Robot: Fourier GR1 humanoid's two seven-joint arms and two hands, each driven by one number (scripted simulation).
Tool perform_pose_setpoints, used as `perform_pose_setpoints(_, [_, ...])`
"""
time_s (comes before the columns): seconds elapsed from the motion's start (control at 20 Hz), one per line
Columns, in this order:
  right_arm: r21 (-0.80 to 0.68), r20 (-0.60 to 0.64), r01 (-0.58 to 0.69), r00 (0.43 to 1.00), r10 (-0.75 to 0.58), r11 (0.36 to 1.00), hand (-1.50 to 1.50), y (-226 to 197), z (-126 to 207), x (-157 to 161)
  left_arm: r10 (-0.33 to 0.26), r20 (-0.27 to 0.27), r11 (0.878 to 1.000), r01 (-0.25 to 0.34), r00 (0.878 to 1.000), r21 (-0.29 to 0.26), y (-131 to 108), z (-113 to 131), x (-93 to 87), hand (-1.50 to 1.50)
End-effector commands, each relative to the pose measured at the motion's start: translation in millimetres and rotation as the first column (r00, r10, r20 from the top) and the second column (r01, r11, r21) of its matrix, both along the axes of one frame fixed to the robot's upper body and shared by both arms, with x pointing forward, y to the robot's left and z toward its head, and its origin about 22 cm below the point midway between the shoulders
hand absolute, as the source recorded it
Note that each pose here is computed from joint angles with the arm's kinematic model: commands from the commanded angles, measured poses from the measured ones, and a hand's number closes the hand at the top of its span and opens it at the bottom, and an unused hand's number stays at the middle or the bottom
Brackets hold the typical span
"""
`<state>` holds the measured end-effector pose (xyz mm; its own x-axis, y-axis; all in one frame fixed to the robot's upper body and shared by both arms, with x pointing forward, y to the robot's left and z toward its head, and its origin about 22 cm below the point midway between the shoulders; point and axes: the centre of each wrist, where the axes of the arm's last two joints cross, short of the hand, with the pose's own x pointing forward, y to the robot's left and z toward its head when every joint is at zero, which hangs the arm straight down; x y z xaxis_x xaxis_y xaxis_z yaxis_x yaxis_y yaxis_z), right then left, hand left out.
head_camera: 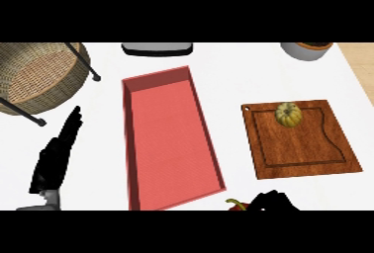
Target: Pick the bell pepper from the cutting board and place it in the cardboard box
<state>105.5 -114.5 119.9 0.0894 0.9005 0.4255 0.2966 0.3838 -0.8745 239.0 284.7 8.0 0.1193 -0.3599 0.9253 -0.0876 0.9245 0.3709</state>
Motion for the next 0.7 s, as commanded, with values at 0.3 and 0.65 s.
perform_pose_setpoints(0.3, [0.158,0.085,-0.110,0.992,0.097,0.981,1.50,34,36,15,-0.029,0.008,1.000,0.029,1.000,-0.002,-12,8,11.6,0.00])
perform_pose_setpoints(0.65, [0.171,0.019,-0.073,0.997,0.070,0.983,1.50,42,28,46,-0.051,0.013,0.999,0.051,0.999,0.002,-11,11,13.3,0.00])
